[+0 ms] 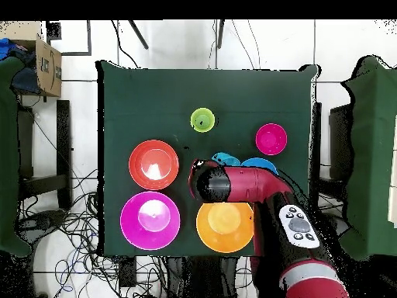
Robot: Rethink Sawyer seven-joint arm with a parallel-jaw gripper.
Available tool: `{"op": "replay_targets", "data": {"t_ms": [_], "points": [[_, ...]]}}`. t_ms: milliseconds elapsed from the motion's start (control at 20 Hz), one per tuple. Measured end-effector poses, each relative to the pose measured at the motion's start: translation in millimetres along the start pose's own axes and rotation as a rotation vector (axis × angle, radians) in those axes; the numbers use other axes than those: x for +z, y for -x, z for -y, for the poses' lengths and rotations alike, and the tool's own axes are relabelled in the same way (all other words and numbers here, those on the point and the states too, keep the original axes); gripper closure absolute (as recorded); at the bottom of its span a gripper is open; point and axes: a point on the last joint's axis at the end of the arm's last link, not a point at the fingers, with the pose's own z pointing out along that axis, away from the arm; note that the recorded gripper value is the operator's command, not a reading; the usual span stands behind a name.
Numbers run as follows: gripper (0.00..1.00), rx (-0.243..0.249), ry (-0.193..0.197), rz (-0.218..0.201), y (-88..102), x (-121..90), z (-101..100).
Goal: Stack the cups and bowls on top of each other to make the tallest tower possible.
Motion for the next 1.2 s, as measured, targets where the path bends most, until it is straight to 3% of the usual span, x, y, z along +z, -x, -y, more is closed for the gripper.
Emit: {"op": "replay_targets", "data": {"t_ms": [150,350,750,1000,1200], "points": [[1.00,0.025,0.008,-0.014,5.3,-11,-5],[1.00,0.055,0.015,-0.067,11.0,-30,-15],[1.00,0.043,-0.011,-0.178,28.4,-52,-39],[1.00,0.024,-0.031,-0.212,51.5,-66,-53],[1.00,0.023,-0.039,-0.208,73.7,-75,-58]]}}
